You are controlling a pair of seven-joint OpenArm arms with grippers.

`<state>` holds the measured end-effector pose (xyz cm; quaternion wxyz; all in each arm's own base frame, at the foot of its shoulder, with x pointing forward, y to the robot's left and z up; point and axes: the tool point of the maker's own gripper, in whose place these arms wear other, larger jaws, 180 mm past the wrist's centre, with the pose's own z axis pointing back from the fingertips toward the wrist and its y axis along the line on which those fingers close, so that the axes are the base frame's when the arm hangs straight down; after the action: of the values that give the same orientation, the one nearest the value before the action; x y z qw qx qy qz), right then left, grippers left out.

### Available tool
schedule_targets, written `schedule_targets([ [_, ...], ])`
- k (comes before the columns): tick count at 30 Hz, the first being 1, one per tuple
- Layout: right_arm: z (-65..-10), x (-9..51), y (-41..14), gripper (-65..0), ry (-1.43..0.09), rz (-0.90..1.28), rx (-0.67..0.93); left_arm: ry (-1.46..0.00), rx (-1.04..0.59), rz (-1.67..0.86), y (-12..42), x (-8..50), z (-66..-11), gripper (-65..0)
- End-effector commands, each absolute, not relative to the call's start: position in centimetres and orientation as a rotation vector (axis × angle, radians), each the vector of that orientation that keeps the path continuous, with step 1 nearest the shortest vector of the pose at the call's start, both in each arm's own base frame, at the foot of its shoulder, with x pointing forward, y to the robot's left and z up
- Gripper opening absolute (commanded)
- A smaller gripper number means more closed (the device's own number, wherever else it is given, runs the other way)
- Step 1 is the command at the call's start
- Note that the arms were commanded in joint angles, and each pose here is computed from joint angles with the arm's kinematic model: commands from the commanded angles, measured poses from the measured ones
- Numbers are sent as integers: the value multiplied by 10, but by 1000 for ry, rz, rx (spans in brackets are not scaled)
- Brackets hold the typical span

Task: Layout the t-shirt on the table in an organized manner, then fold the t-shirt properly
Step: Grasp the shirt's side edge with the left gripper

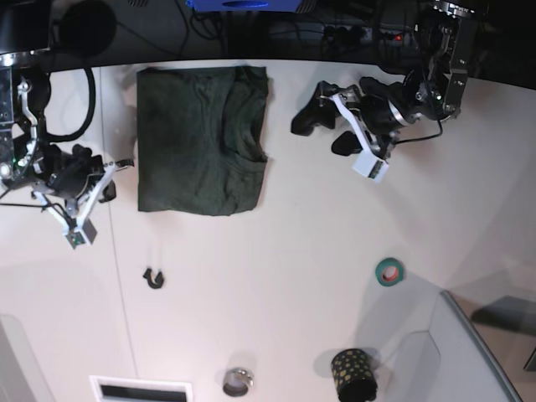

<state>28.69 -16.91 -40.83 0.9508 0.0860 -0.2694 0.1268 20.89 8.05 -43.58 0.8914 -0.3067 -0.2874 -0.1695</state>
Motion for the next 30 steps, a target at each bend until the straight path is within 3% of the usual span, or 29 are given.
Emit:
schedule_targets([
  [1, -398, 296, -170, -641, -597, 263, 178, -630, -717, -398, 65, 209, -426, -5],
  [10, -405, 286, -174, -641, -583, 257, 175, -505, -830, -271, 29, 202, -473, 0],
  [25, -410, 277, -179, -641, -563, 255, 168, -429, -871, -248, -17, 205, -494, 0],
  [30, -412, 274, -181, -641, -556, 257, 163, -410, -850, -277, -26, 200, -500, -112],
])
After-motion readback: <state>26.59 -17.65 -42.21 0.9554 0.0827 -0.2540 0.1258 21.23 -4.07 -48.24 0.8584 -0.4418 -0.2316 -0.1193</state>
